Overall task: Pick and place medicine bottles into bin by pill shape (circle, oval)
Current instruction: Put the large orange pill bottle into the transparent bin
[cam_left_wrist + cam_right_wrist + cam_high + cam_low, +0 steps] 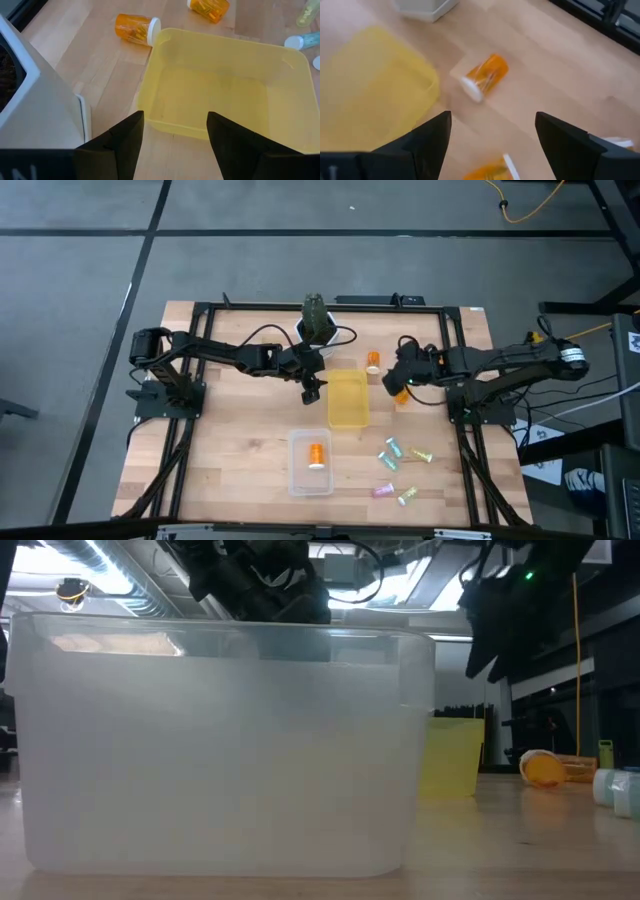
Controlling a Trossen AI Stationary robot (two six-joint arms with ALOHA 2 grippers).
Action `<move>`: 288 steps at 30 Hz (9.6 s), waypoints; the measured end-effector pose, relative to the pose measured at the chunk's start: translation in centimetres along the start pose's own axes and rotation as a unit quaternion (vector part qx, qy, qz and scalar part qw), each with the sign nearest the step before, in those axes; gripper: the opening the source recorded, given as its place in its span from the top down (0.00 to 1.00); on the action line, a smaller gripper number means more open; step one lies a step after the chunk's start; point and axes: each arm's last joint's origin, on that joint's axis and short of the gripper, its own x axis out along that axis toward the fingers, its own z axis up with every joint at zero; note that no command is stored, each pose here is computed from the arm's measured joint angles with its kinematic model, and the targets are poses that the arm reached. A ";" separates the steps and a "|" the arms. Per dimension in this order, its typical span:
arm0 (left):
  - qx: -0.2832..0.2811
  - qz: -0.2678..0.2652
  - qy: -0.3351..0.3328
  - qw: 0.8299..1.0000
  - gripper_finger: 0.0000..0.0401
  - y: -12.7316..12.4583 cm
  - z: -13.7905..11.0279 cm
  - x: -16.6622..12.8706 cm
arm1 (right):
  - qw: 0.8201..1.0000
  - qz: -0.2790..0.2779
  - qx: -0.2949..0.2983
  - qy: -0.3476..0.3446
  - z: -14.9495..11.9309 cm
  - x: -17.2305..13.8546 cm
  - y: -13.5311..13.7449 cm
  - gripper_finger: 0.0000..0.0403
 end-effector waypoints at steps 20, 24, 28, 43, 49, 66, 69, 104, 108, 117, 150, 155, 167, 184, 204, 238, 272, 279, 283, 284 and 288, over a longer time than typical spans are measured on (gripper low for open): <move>0.000 0.000 0.001 1.000 0.47 0.0 0.0 0.0 | 0.982 -0.124 0.125 0.072 0.8 2.8 -4.3 0.28; 0.000 0.000 0.001 1.000 0.47 0.0 0.0 0.0 | 0.976 -0.131 0.138 0.111 0.4 3.0 -4.6 0.28; 0.000 0.000 0.001 1.000 0.47 0.0 0.0 0.0 | 0.973 -0.118 0.143 0.138 0.3 3.4 -4.2 0.28; 0.001 0.000 0.003 1.000 0.47 -0.1 -0.1 0.0 | 0.945 -0.070 0.249 0.199 -5.3 8.0 -3.1 0.28; 0.001 0.000 0.003 1.000 0.47 -0.1 -0.1 0.0 | 0.950 -0.069 0.233 0.195 -5.5 8.1 -3.1 0.28; 0.001 0.000 0.003 1.000 0.47 -0.1 -0.1 0.0 | 0.951 -0.080 0.226 0.196 -1.7 3.7 -1.1 0.28; 0.001 0.000 0.003 1.000 0.47 -0.1 -0.1 0.0 | 0.945 -0.068 0.248 0.201 -2.3 3.2 -0.2 0.28; 0.002 -0.001 0.003 1.000 0.47 -0.1 -0.1 0.0 | 0.937 -0.182 0.208 0.212 -6.3 7.3 1.7 0.28; 0.002 -0.001 0.003 1.000 0.47 -0.1 -0.1 0.0 | 0.948 -0.154 0.166 0.225 -6.0 7.6 1.8 0.28; 0.002 -0.001 0.003 1.000 0.47 -0.1 -0.1 0.0 | 0.962 -0.108 0.090 0.235 -5.0 9.1 1.7 0.28; 0.002 -0.002 0.000 1.000 0.47 -0.1 0.0 0.0 | 0.989 -0.048 -0.122 0.073 2.1 3.7 5.2 0.59; 0.002 -0.002 0.000 1.000 0.47 -0.1 0.0 0.0 | 0.967 0.126 -0.223 0.005 3.9 1.5 8.3 0.59; 0.002 -0.001 0.001 1.000 0.47 -0.1 0.0 0.0 | 0.732 0.567 -0.321 -0.197 2.6 0.5 14.5 0.59; 0.002 -0.001 0.003 1.000 0.47 -0.1 -0.1 0.0 | 0.669 0.638 -0.320 -0.206 1.7 3.3 18.5 0.58; 0.002 0.001 0.003 1.000 0.47 -0.1 -0.1 0.0 | 0.668 0.632 -0.326 -0.219 2.2 3.6 18.3 0.34; 0.000 0.001 0.003 1.000 0.47 -0.1 -0.1 0.0 | 0.759 0.468 -0.417 -0.176 3.0 -1.7 12.0 0.45; 0.000 0.001 0.003 1.000 0.47 -0.1 -0.1 0.0 | 0.970 -0.187 0.141 -0.068 2.2 -4.2 -5.1 0.46; 0.000 0.001 0.003 1.000 0.47 -0.1 -0.1 0.0 | 0.961 -0.212 0.175 -0.019 3.4 -3.1 -7.0 0.46; 0.001 0.001 0.003 1.000 0.47 -0.1 -0.1 0.0 | 0.959 -0.208 0.190 0.039 3.9 -2.4 -8.3 0.46; 0.002 0.001 0.003 1.000 0.47 -0.1 -0.1 0.0 | 0.958 -0.206 0.191 0.052 4.0 -2.2 -8.6 0.46; 0.002 0.001 0.003 1.000 0.47 -0.1 -0.1 0.0 | 0.955 -0.211 0.184 0.099 4.5 -1.2 -9.7 0.46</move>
